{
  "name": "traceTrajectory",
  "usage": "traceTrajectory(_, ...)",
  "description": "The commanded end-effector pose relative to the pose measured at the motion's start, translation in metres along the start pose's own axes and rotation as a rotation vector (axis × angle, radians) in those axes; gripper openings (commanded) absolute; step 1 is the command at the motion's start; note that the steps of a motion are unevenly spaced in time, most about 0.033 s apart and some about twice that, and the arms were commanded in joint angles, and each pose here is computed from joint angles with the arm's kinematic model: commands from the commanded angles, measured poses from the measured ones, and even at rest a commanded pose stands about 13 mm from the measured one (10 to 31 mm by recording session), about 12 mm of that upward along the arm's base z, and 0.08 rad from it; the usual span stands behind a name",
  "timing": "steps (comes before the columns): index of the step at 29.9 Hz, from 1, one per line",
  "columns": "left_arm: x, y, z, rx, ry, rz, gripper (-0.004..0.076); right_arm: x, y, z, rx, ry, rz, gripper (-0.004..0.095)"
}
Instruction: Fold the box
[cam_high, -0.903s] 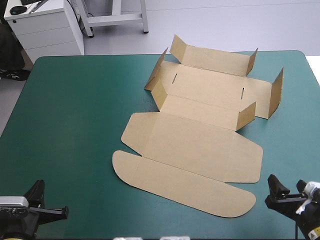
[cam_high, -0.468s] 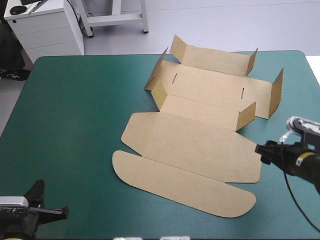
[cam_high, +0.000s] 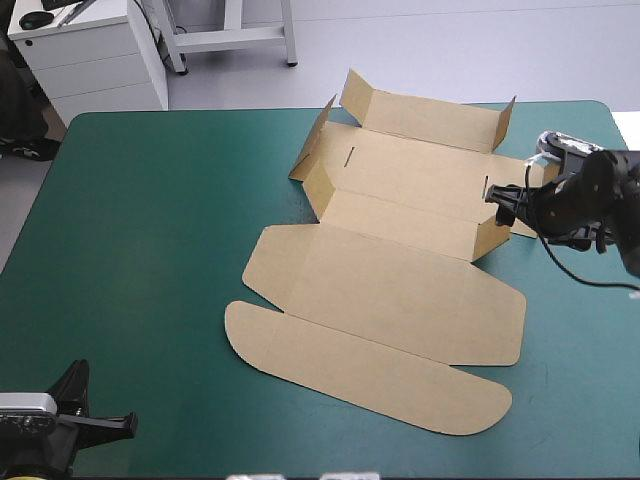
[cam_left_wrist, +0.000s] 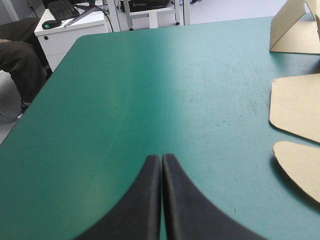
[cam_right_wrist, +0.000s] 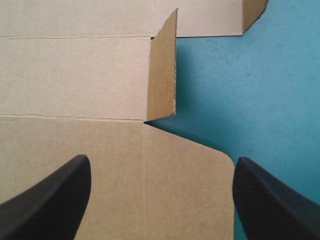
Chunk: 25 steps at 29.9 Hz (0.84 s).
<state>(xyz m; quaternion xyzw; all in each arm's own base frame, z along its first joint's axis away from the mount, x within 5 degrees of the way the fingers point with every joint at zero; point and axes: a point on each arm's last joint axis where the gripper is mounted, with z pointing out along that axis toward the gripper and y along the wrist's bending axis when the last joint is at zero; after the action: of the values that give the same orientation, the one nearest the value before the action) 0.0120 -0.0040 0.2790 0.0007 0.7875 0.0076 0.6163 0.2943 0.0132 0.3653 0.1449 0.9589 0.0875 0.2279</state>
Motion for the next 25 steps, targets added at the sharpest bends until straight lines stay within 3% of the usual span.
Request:
traceTrajectory(1,-0.011,0.0,-0.006,0.001,-0.105,-0.008,-0.001,-0.024,-0.003,0.003,-0.077,0.021,0.026,0.0724)
traceTrajectory(10,-0.011,0.0,-0.006,0.001,-0.105,-0.008,-0.001,-0.054,-0.012,0.061,-0.067,0.048,0.034,0.0724)
traceTrajectory(20,-0.011,0.0,-0.006,0.001,-0.105,-0.008,-0.001,-0.054,-0.018,0.122,-0.056,0.186,0.021,0.0701)
traceTrajectory(22,-0.011,0.0,-0.006,0.001,-0.105,-0.008,-0.001,-0.054,-0.017,0.122,-0.069,0.187,0.008,0.0593)
traceTrajectory(25,-0.011,0.0,-0.006,0.001,-0.105,-0.008,-0.001,-0.056,-0.015,0.12,-0.081,0.177,-0.001,0.0259)
